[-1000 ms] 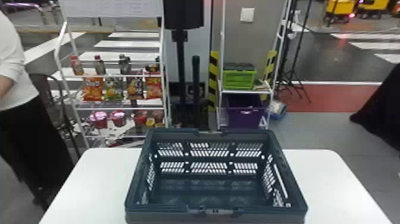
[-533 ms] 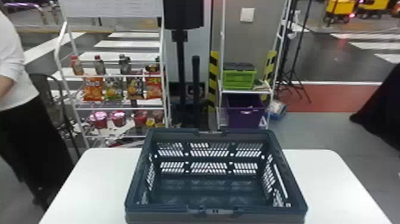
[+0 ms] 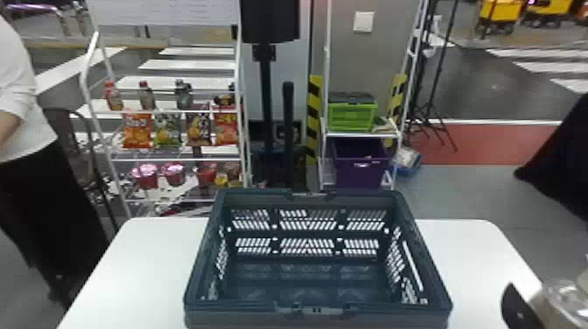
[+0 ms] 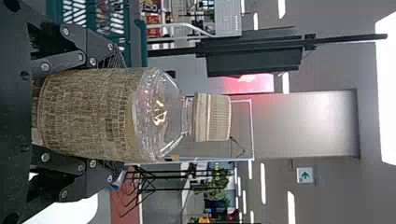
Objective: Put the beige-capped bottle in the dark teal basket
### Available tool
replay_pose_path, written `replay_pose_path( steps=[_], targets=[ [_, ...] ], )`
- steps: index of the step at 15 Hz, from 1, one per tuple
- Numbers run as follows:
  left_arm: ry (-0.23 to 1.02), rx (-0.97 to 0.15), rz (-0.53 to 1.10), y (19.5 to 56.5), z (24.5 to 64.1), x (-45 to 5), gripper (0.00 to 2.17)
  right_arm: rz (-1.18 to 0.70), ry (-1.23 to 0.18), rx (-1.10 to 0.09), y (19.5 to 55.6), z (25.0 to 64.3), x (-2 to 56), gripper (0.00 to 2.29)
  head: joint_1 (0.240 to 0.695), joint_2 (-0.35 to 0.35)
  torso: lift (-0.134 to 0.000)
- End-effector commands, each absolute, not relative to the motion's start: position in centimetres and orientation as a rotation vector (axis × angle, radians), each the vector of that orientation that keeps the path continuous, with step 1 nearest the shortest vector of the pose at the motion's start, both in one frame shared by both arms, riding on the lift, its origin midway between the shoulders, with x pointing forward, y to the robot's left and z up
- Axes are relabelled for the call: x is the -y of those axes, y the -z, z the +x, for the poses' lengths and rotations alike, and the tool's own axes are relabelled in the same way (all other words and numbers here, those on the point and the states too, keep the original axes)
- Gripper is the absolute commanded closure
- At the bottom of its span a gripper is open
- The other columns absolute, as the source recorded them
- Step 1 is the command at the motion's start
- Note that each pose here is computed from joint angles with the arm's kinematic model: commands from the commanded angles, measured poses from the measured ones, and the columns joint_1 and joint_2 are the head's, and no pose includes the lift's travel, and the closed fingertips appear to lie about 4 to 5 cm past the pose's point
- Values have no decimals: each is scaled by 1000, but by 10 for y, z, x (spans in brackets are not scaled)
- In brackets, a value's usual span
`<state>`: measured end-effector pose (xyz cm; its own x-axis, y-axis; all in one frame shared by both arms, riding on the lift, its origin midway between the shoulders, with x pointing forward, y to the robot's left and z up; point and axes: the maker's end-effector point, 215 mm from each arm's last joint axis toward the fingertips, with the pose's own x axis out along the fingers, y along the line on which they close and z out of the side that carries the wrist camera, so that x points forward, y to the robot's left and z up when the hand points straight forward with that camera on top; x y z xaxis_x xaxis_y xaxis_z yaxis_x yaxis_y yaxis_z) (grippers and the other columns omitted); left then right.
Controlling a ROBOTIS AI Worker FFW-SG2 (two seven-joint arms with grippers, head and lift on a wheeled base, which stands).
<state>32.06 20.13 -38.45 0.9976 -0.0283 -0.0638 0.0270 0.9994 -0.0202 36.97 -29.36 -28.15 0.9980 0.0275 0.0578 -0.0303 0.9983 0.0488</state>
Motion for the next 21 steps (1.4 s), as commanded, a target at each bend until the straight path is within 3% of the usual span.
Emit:
replay_pose_path(
  steps=[1,11,13,17,21],
  targets=[
    [49,-67,-18,385,319,-193,110,79,-35,81,261,381,281,2287,499,0,0],
    [103,-82,-1,397,308,-181,110,91,-102,-9,222,431,230,2287,499,0,0],
    [106,-62,-8,394,306,-182,110,72,-106,-86,224,441,217,2287,499,0,0],
    [107,-32,-24,391,299,-188,110,-12,-137,-345,263,452,175,2287,499,0,0],
    [102,6,-38,386,292,-195,107,-83,-175,-434,269,467,140,2287,499,0,0]
  ],
)
